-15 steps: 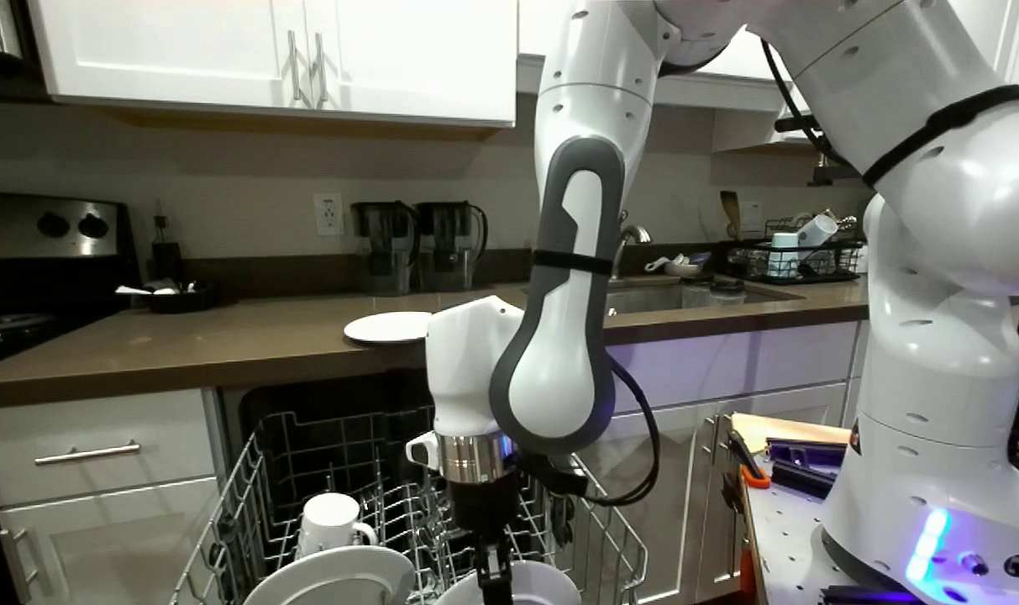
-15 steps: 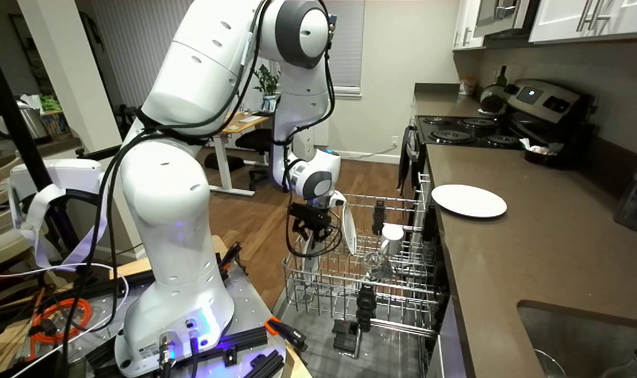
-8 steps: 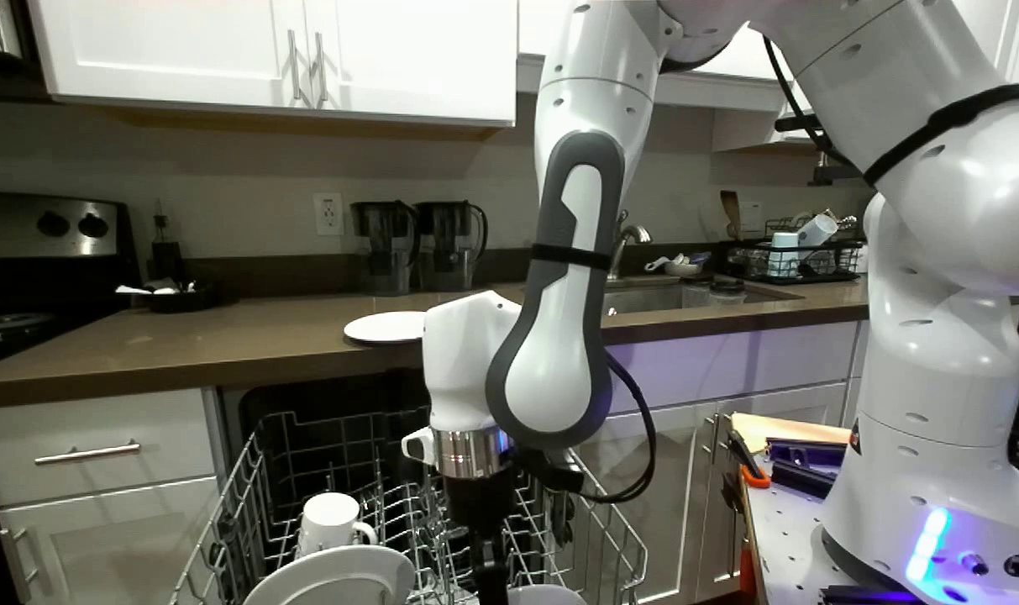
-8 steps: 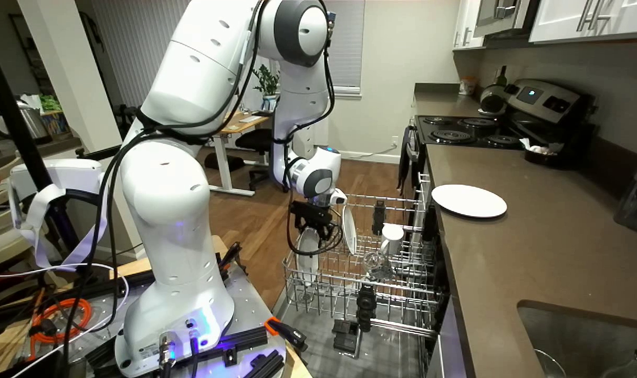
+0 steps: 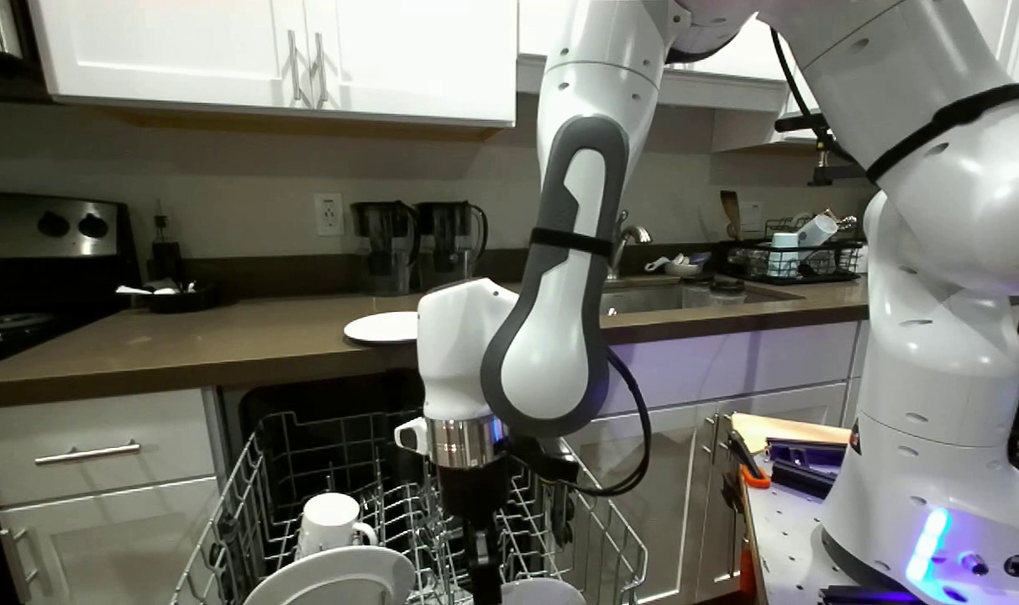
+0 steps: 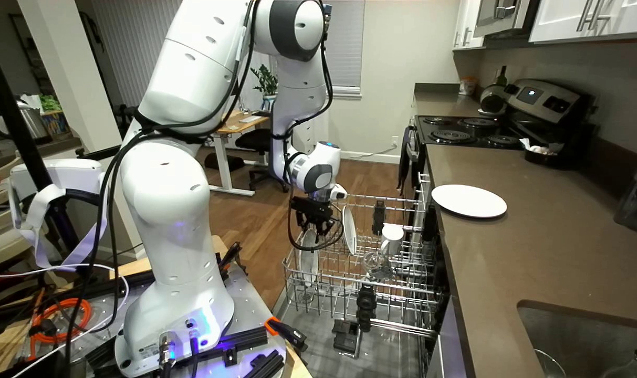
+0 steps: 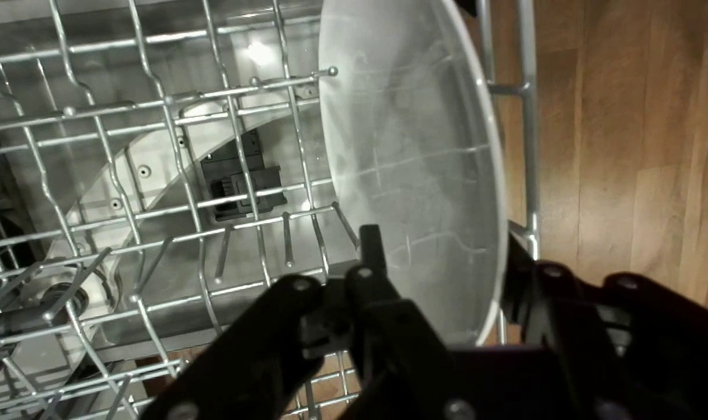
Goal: Take the right white plate and put it on the white plate on the countertop
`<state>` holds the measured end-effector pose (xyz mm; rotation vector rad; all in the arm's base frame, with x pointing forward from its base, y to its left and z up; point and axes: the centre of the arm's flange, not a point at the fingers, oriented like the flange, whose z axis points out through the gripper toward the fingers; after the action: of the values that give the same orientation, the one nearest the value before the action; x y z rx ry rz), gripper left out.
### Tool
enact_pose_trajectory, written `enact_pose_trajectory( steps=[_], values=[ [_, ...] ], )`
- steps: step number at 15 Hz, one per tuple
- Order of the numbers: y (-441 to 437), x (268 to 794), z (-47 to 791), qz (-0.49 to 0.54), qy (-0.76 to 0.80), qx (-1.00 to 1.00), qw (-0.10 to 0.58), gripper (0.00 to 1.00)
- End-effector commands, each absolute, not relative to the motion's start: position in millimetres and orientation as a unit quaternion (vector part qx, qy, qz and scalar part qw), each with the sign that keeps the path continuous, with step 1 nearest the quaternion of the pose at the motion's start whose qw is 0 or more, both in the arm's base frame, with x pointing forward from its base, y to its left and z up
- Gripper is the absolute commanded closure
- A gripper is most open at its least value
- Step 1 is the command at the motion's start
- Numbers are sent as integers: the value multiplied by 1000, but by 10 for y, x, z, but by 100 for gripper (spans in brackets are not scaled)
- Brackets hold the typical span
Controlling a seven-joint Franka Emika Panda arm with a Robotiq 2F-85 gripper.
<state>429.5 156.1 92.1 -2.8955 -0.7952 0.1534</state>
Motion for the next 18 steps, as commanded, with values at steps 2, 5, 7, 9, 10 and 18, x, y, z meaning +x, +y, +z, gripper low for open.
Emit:
enact_pose_trajectory(
  steps=[2, 5, 7, 9, 10, 18],
  values=[
    [1523, 4272, 1058, 71, -265, -960, 62, 88],
    [1515, 4272, 1110, 99, -264, -958, 55, 95],
    [1513, 4261, 1147, 122, -263, -956, 53, 94],
    [1490, 4271, 1217, 144, -263, -953, 51, 93],
    [1474, 4283, 1251, 154, -261, -952, 48, 93],
    [1495, 4278, 1604, 166, -269, -948, 33, 93]
  ],
)
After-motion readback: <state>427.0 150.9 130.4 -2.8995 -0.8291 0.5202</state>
